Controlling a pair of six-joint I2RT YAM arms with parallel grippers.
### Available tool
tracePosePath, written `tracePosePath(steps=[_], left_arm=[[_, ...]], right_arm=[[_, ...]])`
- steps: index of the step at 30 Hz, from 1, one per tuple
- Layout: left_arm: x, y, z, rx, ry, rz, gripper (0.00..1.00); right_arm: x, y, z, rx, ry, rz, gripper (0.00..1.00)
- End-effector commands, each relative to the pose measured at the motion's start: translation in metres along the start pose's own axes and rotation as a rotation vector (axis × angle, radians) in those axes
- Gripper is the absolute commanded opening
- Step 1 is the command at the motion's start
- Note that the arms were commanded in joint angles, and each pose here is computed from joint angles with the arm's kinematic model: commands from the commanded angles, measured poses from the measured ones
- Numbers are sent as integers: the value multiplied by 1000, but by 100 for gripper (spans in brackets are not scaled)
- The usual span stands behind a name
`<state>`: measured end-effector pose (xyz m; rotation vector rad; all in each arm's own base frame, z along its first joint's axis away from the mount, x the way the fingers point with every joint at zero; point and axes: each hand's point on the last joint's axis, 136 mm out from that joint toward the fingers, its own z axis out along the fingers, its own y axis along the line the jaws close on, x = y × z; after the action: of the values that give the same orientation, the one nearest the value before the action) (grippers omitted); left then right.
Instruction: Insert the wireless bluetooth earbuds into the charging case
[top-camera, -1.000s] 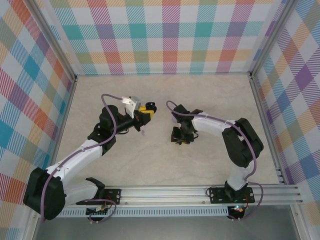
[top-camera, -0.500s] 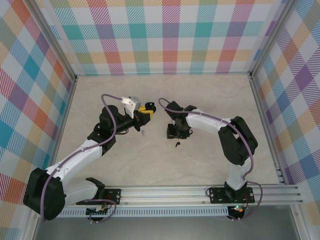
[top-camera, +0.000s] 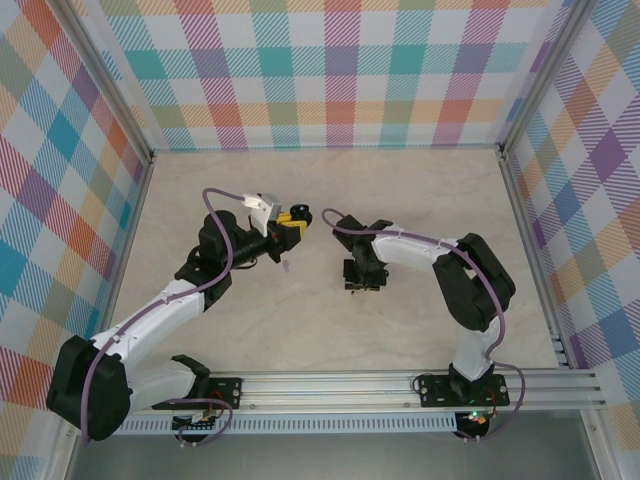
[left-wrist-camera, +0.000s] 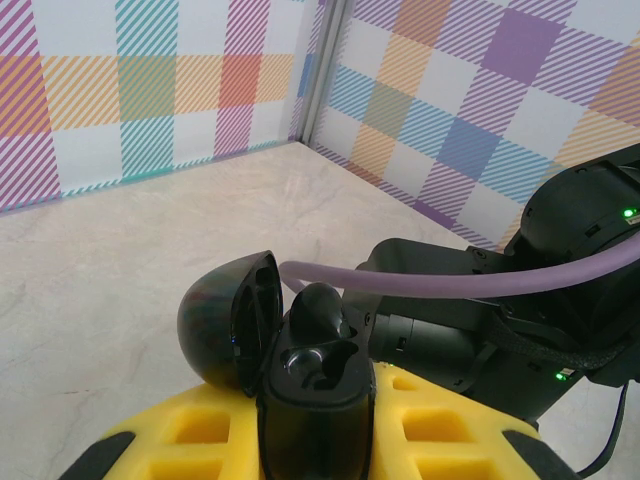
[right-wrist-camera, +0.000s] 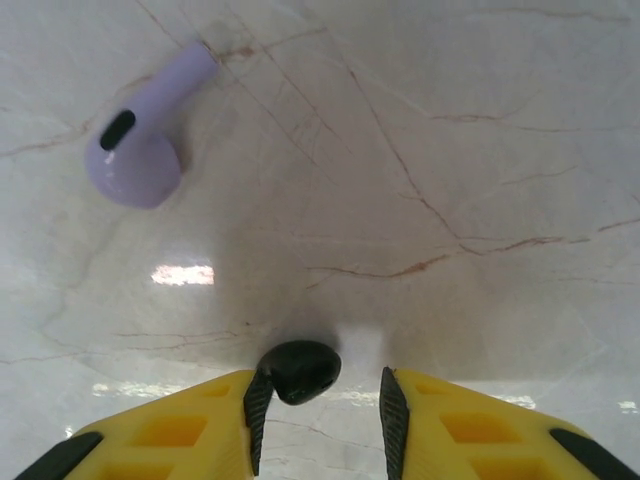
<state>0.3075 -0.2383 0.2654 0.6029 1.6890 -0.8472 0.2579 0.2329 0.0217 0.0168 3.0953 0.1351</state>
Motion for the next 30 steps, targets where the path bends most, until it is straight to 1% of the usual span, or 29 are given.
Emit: tracePosePath(steps=[1, 11, 21, 30], left_arm=[[-5, 3, -4, -9, -23, 3, 1], [-5, 3, -2, -10, -21, 3, 1], [-7, 3, -3, -11, -27, 2, 1], [-8, 3, -4, -12, -29, -4, 1]], right_arm=[[0, 9, 1, -24, 2, 27, 37], [-6, 22, 5, -35, 22, -39, 33], [-2, 18, 7, 47, 42, -119, 34], [2, 23, 6, 53, 75, -270, 36]])
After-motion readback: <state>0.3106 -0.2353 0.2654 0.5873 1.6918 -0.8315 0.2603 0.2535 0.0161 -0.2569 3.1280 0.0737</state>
